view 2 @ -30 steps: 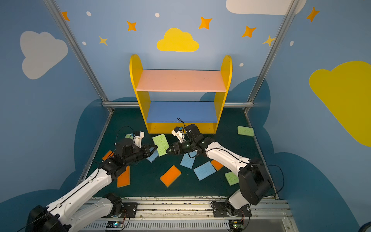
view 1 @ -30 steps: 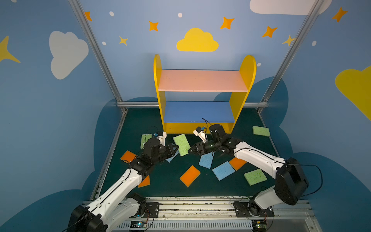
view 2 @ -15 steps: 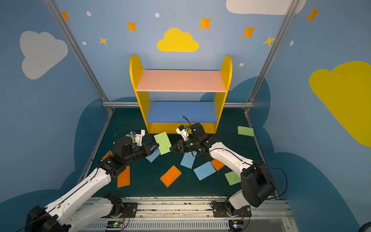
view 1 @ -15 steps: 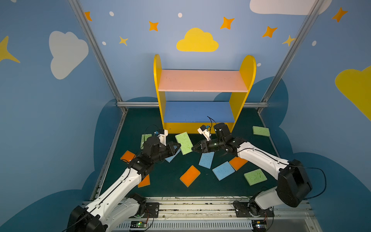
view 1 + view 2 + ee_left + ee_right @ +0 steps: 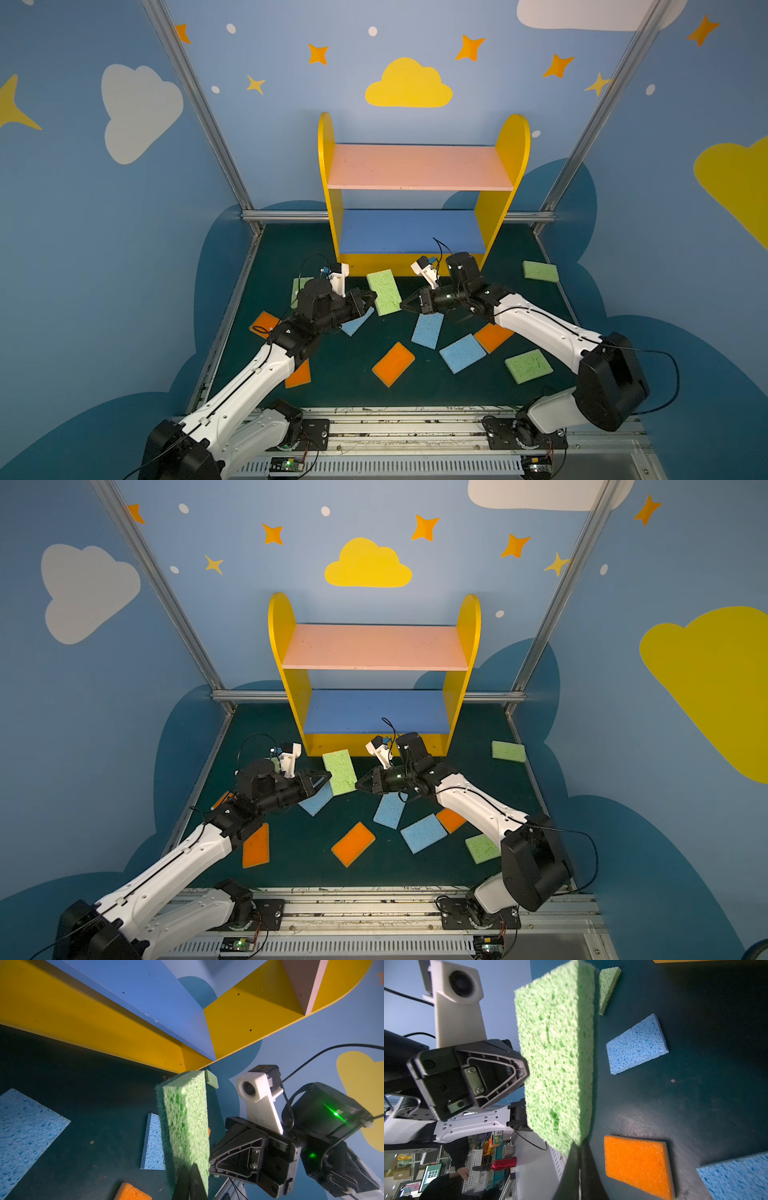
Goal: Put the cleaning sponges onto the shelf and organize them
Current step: 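Raise the held green sponge up to the pink top shelf with the right gripper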
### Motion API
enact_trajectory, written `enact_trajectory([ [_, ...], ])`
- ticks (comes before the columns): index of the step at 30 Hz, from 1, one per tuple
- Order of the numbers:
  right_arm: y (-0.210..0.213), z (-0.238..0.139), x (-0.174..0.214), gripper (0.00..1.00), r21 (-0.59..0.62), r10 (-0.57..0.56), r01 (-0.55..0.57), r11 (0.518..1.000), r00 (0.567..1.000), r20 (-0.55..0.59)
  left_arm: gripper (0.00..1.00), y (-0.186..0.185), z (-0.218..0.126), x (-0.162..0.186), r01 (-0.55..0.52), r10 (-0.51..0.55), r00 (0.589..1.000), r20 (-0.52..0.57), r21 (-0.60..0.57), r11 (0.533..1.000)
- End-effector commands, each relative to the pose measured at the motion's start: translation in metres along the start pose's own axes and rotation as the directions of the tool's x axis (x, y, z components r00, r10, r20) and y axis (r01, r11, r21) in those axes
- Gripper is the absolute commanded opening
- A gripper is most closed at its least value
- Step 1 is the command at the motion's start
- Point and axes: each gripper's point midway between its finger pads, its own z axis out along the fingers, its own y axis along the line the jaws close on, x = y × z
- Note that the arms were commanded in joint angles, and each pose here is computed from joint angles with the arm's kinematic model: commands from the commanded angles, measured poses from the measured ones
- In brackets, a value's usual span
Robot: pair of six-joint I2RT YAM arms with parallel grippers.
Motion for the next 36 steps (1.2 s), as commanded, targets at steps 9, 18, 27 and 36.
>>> enact_trajectory([
  [9,0.025,-0.037,-0.023,0.00,0.059,-0.062,0.058,0.997,0.995,0.083,0.99,0.003,-0.038,-0.016,-0.089,0.101,0.986,0.132,-0.100,0.991],
  [18,0.074,-0.083,-0.088,0.00,0.117,-0.197,0.168,0.979,0.929,0.314,0.99,0.034,-0.051,-0.001,-0.050,0.076,0.989,0.125,-0.201,0.978],
  [27,0.129,-0.103,-0.179,0.00,0.135,-0.229,0.190,0.973,0.883,0.410,1.00,0.043,-0.053,0.000,-0.060,0.090,0.988,0.124,-0.229,0.972],
  [36,0.157,-0.086,-0.253,0.00,0.073,-0.226,0.217,0.973,0.859,0.459,0.99,0.051,-0.045,-0.001,-0.076,0.110,0.987,0.118,-0.258,0.963],
])
